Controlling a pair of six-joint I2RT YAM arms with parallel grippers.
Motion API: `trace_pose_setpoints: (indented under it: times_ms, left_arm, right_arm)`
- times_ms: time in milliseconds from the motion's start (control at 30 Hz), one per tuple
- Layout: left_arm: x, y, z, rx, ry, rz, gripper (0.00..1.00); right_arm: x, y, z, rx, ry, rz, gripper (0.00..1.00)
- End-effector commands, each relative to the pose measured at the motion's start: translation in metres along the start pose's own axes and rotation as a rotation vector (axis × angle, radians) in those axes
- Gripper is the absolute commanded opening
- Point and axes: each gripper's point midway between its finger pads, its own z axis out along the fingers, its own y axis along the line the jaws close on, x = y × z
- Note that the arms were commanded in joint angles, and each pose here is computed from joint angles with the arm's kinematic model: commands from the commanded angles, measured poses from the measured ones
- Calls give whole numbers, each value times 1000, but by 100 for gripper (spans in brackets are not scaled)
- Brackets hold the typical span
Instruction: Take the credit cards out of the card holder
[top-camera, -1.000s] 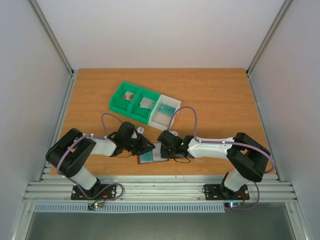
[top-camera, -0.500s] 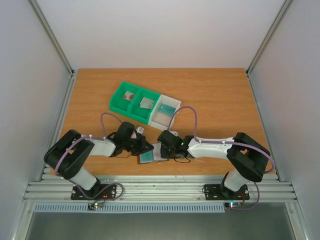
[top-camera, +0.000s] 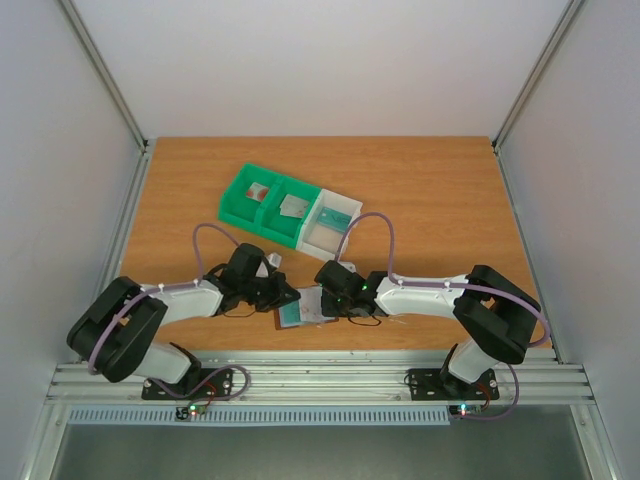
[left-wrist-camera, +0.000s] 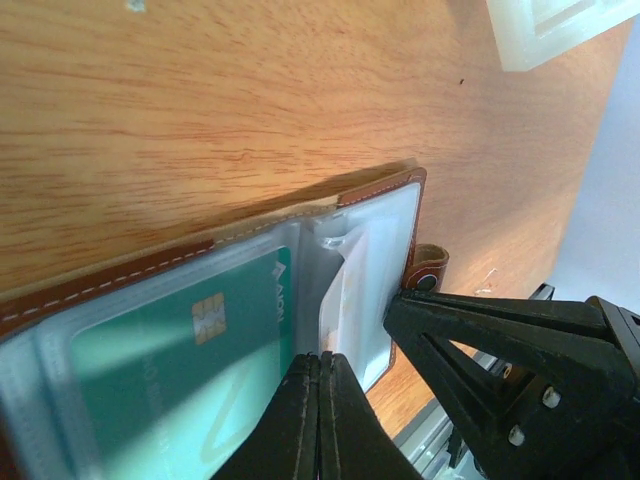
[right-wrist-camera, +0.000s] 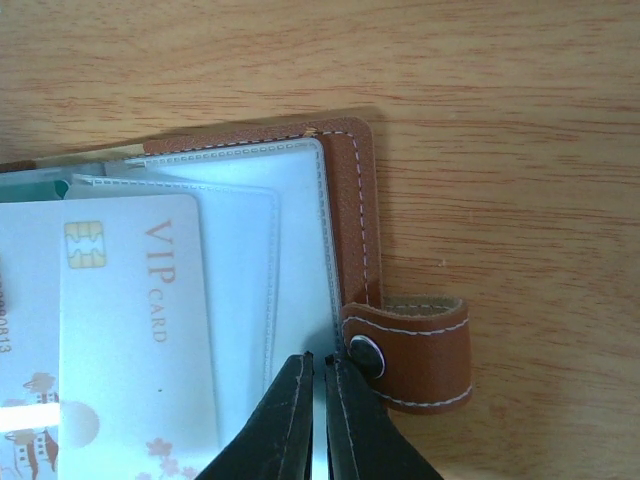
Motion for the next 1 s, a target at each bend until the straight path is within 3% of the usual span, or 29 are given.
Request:
trace_pose_setpoints:
  times_ms: [0, 700, 967]
  left_arm:
    - [-1, 5, -8, -23, -27, 14, 0]
    - [-8, 3, -40, -80, -90, 51, 0]
    - [-10, -7, -57, -77, -133, 67, 0]
  right_arm:
    - [10, -20, 4, 68, 24, 7, 6]
    - [-3, -14, -14, 42, -40, 3, 7]
    - [-14, 11, -45, -97, -85, -3, 15]
